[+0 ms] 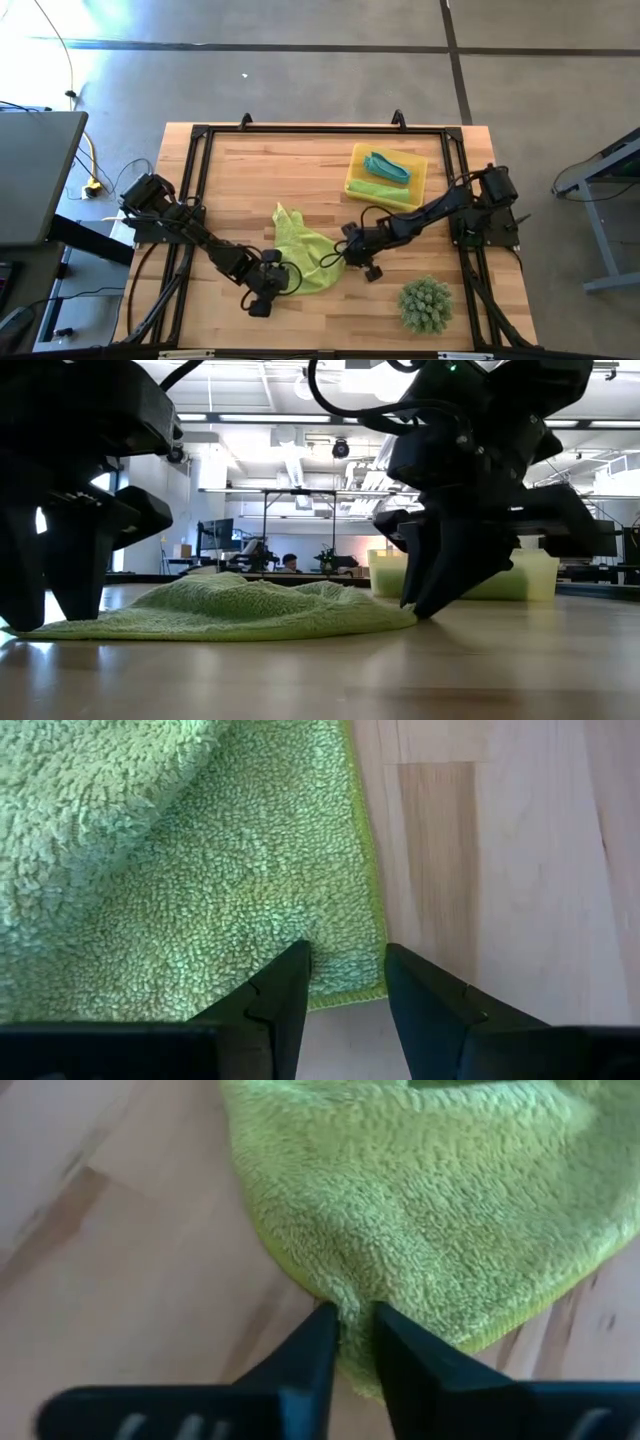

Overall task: Roll microfiber towels into tight, uniform cylinder then place into a basket
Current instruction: Fold the green microfiber towel

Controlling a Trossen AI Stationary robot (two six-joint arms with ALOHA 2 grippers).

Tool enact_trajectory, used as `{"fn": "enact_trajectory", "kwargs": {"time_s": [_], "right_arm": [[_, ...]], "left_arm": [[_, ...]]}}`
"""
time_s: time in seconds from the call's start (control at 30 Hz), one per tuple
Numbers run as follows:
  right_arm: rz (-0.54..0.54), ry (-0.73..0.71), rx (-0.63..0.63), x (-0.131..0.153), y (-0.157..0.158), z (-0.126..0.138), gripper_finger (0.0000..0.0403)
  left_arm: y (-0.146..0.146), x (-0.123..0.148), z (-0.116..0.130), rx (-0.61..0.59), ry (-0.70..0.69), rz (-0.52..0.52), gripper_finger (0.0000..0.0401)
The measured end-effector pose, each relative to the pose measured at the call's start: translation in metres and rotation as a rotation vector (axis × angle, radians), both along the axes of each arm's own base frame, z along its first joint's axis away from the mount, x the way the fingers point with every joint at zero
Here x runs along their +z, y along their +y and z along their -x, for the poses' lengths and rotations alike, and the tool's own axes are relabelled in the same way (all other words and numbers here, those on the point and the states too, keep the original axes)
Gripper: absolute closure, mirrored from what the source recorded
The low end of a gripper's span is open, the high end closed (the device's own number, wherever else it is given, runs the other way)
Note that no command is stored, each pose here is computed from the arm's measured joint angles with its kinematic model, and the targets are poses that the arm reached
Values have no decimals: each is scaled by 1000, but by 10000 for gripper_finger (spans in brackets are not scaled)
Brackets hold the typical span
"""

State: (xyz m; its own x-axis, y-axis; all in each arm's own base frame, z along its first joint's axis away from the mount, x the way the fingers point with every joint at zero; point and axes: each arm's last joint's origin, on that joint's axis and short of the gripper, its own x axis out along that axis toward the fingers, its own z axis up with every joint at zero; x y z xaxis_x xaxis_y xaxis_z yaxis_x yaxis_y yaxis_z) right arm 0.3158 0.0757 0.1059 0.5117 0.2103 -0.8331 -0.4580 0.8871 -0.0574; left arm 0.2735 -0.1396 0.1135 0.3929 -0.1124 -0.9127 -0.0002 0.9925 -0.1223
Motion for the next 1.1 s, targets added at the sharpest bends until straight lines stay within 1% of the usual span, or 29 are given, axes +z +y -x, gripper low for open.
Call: {"fn": "enact_trajectory", "kwargs": {"time_s": [0.1, 0.13, 0.23, 0.3, 0.5, 0.53, 0.63, 0.73, 0.87, 1.0, 1.1], "right_arm": [[-31, 16, -48, 0, 2, 1, 388], [-35, 18, -57, -1, 3, 1, 395], [-45, 18, -78, -1, 6, 2, 393], [-68, 14, -109, 0, 8, 1, 393], [-123, 24, -189, 0, 11, 1, 400], [-137, 24, -207, 2, 11, 1, 400], [-167, 21, -243, 6, 11, 2, 401], [-183, 25, -243, 14, 11, 6, 402], [-193, -41, -240, 37, 10, 8, 402], [-160, -84, -269, 55, 6, 14, 402], [-127, -172, -273, 74, 4, 18, 402]], "left_arm": [[1, 0, 0, 5, -7, -20, 275], [1, 0, 0, 5, -10, -31, 276], [1, -1, 0, 7, -11, -44, 289], [1, -1, 1, 10, -9, -50, 306], [2, -1, 1, 31, -2, -54, 387], [2, -1, 1, 29, -1, -48, 393], [1, 2, -1, 21, 6, -42, 392], [-3, 12, -9, -6, 18, -55, 398], [-5, 31, -18, -15, 88, -89, 398], [-6, 57, -23, 19, 133, -162, 400], [-7, 79, -29, 63, 129, -225, 400]]}}
